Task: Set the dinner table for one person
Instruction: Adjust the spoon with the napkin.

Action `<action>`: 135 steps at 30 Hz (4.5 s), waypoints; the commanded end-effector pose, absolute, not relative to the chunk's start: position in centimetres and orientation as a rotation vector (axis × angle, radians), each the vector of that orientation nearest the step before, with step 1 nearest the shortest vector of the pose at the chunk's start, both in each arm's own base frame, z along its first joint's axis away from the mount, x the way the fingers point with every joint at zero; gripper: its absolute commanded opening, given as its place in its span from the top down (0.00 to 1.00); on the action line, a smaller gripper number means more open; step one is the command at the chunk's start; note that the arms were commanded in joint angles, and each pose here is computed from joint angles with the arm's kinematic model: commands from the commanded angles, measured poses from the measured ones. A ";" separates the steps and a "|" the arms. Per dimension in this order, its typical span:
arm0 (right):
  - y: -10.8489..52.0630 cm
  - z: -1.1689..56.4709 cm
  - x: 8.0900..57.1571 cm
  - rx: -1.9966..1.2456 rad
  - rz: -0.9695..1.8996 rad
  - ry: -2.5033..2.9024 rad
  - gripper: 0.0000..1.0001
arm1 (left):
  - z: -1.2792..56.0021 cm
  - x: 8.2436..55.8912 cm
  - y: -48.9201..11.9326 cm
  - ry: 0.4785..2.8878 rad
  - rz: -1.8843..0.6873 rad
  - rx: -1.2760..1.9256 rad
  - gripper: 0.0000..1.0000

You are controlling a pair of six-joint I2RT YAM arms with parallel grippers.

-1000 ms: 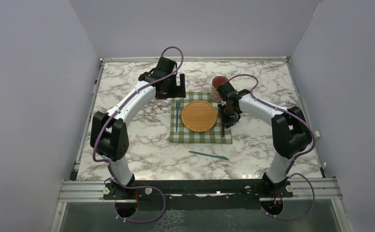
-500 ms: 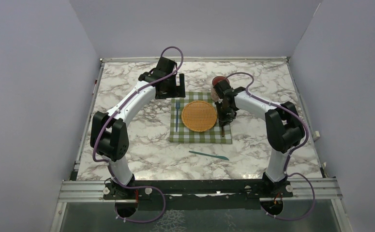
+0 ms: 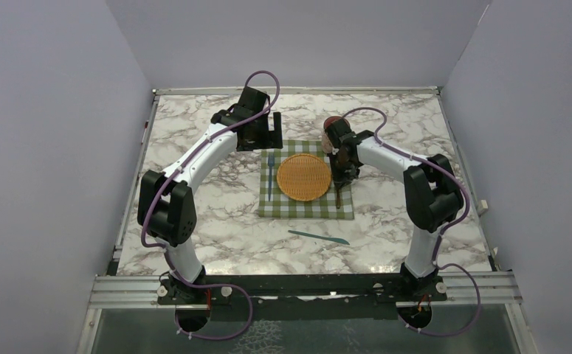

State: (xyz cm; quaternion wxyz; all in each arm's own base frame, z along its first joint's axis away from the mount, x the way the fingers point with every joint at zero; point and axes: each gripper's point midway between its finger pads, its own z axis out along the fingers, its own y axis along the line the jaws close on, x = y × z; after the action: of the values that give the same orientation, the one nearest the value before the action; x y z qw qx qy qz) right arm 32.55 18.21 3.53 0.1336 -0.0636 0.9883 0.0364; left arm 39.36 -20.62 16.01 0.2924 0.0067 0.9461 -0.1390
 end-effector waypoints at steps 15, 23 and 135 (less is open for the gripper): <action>17.8 2.0 32.5 -0.215 0.035 2.890 0.80 | 17.5 39.1 -20.4 2.486 -0.362 0.029 0.06; 17.7 1.7 32.9 -0.229 0.014 2.885 0.87 | 17.7 39.3 -20.5 2.484 -0.362 0.034 0.06; 18.7 3.4 30.5 -0.133 0.285 2.669 0.79 | 17.2 38.3 -20.4 2.479 -0.376 0.016 0.06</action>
State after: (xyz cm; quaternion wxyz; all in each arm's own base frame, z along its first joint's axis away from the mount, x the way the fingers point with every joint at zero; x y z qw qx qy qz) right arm 29.92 17.56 3.59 0.2250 -0.0304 0.9697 0.0902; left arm 38.16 -20.21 15.53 0.2878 0.0097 0.9483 -0.1338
